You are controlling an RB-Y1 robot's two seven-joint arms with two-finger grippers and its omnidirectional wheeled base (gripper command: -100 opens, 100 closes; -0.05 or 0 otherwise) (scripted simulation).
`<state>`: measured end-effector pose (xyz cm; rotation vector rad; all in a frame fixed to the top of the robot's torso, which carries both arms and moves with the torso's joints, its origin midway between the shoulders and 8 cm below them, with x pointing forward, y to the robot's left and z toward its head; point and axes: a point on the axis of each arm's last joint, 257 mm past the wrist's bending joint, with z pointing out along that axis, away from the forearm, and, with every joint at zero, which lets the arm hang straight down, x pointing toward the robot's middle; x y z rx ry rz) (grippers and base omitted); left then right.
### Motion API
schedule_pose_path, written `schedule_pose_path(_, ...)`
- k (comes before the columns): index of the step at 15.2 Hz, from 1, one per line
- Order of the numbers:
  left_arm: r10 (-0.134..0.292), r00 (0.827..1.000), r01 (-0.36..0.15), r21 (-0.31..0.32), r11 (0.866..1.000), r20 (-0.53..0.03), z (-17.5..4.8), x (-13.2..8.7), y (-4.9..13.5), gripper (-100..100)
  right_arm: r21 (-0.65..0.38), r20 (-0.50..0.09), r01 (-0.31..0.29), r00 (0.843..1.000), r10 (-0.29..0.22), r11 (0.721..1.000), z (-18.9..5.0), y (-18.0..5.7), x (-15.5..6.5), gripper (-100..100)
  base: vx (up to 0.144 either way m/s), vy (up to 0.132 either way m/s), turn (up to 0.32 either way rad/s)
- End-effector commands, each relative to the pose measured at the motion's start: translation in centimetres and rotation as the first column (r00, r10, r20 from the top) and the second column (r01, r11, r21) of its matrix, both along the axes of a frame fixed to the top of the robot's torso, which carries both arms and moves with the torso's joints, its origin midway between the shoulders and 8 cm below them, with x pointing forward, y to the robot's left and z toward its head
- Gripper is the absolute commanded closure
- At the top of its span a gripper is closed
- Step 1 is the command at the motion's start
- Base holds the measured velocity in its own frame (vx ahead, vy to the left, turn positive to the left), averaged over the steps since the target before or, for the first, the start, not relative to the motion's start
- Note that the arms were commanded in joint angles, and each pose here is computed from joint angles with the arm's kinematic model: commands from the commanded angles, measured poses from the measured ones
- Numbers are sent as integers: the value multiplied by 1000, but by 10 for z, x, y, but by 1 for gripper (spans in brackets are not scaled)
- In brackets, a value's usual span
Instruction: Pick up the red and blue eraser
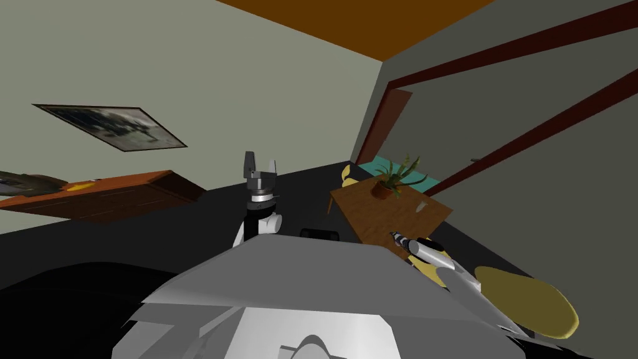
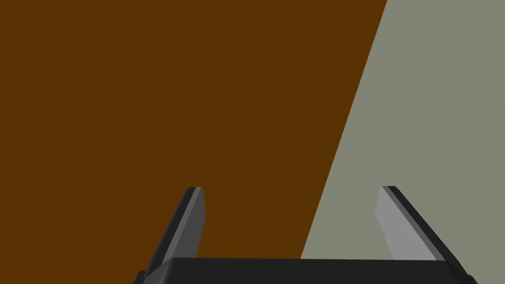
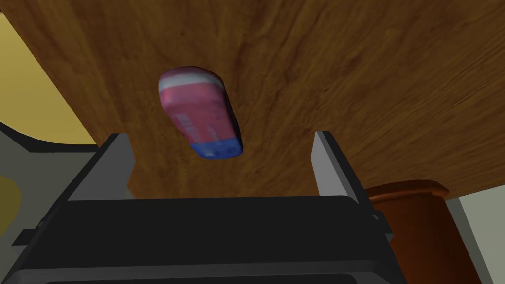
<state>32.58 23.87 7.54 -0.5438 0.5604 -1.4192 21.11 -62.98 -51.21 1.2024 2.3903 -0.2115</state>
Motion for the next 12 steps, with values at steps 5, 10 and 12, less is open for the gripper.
schedule_pose_path(5, 0, 1000, 0, 0, 1000, 0, 0, 0, 0, 0, 11, -128, 15, 992, -13, 1000, -9, -19, -44, -100, 17, -21, 185)
schedule_pose_path(10, 0, 1000, 0, 0, 1000, 0, 0, 0, 0, 0, 23, -191, 25, 981, -20, 999, -10, -28, -67, -100, 9, -13, 98)
schedule_pose_path(12, 0, 1000, 0, 0, 1000, 0, 0, 0, 0, 0, 35, -238, 35, 971, -25, 999, -11, -33, -86, -100, 10, -21, 229)
